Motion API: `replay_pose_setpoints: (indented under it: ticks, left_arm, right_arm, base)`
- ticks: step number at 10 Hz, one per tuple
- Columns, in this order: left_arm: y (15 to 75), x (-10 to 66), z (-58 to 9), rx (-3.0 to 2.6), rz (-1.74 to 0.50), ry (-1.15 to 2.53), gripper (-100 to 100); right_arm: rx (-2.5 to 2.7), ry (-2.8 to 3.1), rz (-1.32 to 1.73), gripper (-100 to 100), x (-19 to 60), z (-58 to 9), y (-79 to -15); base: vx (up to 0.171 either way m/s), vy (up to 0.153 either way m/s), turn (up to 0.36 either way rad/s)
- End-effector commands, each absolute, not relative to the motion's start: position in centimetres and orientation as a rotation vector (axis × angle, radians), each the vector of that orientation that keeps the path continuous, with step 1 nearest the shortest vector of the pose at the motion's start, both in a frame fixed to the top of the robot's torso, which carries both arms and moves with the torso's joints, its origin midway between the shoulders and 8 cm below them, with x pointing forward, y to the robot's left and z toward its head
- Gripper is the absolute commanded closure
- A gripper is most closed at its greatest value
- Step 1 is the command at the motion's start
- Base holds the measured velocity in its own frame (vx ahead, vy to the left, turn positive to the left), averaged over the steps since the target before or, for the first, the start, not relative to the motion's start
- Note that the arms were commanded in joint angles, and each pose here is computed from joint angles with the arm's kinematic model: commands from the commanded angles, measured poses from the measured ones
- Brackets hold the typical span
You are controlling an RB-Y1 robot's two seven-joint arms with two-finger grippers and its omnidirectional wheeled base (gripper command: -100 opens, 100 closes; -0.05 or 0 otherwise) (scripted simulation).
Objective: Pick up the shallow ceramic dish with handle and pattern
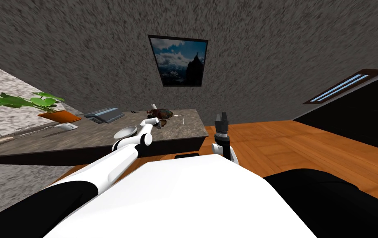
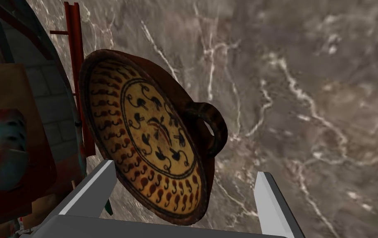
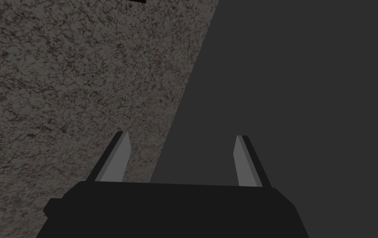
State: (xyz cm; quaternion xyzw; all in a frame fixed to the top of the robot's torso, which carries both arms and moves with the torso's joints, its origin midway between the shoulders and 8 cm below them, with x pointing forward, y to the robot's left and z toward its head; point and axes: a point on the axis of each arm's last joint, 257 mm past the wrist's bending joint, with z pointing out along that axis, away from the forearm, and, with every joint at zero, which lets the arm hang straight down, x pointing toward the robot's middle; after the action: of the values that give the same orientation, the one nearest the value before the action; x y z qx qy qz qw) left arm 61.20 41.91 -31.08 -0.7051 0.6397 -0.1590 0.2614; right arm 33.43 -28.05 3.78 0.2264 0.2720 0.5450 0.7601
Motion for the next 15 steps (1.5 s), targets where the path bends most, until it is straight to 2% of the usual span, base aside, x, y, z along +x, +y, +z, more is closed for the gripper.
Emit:
replay_pose_setpoints:
  ticks: [1,8,9,13,14,15]
  left_arm:
    - [42.9,60.9,-31.4,-1.943,-0.415,1.688,-100]
    - [45.9,59.4,-32.3,-2.041,-0.363,1.540,-100]
    - [46.0,59.4,-32.3,-2.045,-0.363,1.534,100]
    - [46.0,59.4,-32.3,-2.044,-0.363,1.535,100]
    - [46.0,59.4,-32.3,-2.045,-0.362,1.535,0]
    - [45.1,59.8,-32.1,-2.019,-0.376,1.576,100]
  right_arm:
    - [0.493,0.592,1.186,0,33.4,3.8,-28.1]
    - [0.493,0.592,1.186,0,33.4,3.8,-28.1]
    - [0.493,0.592,1.186,0,33.4,3.8,-28.1]
    - [0.493,0.592,1.186,0,33.4,3.8,-28.1]
    - [0.493,0.592,1.186,0,33.4,3.8,-28.1]
    - [0.493,0.592,1.186,0,33.4,3.8,-28.1]
  base:
    - [-0.058,0.106,-0.246]
    - [-0.068,0.097,-0.234]
    - [-0.006,0.009,0.007]
    - [-0.002,0.001,0.001]
    - [0.000,0.000,0.000]
    - [0.041,-0.064,0.274]
